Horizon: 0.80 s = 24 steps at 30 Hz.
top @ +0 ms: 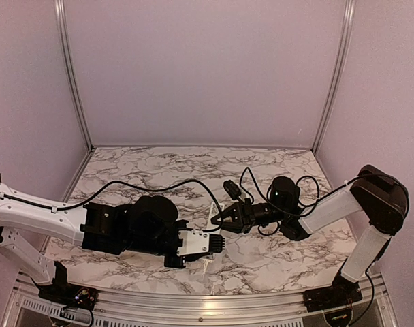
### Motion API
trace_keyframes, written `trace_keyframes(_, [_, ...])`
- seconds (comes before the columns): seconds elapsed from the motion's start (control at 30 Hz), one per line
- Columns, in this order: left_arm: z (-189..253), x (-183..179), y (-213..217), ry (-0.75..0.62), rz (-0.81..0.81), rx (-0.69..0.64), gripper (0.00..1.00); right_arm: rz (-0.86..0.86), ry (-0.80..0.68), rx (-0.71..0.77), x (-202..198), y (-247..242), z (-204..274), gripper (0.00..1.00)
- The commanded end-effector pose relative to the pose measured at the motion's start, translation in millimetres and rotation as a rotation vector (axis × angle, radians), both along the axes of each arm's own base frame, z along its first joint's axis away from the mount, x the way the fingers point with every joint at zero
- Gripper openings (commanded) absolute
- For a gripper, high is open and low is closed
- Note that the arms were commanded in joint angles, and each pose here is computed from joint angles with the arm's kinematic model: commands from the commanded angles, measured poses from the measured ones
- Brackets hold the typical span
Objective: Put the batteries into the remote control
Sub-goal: Load the battery into the battery compartment.
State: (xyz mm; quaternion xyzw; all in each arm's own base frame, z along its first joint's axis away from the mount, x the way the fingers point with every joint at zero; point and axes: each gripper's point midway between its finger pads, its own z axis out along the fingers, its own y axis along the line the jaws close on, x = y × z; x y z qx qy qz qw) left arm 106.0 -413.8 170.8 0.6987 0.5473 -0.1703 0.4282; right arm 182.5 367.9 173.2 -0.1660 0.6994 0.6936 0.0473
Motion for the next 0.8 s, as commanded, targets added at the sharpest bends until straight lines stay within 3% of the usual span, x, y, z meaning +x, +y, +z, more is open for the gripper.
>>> trace_keyframes(0.0, [5.5, -4.9, -1.4, -0.018, -0.017, -0.022, 0.22, 0.02, -0.036, 0.031, -0.8, 7.7, 10.5, 0.0])
trace_keyframes(0.77, [-7.2, -4.7, -8.5, -0.022, -0.017, 0.012, 0.14, 0.022, -0.041, 0.037, -1.7, 7.4, 12.9, 0.0])
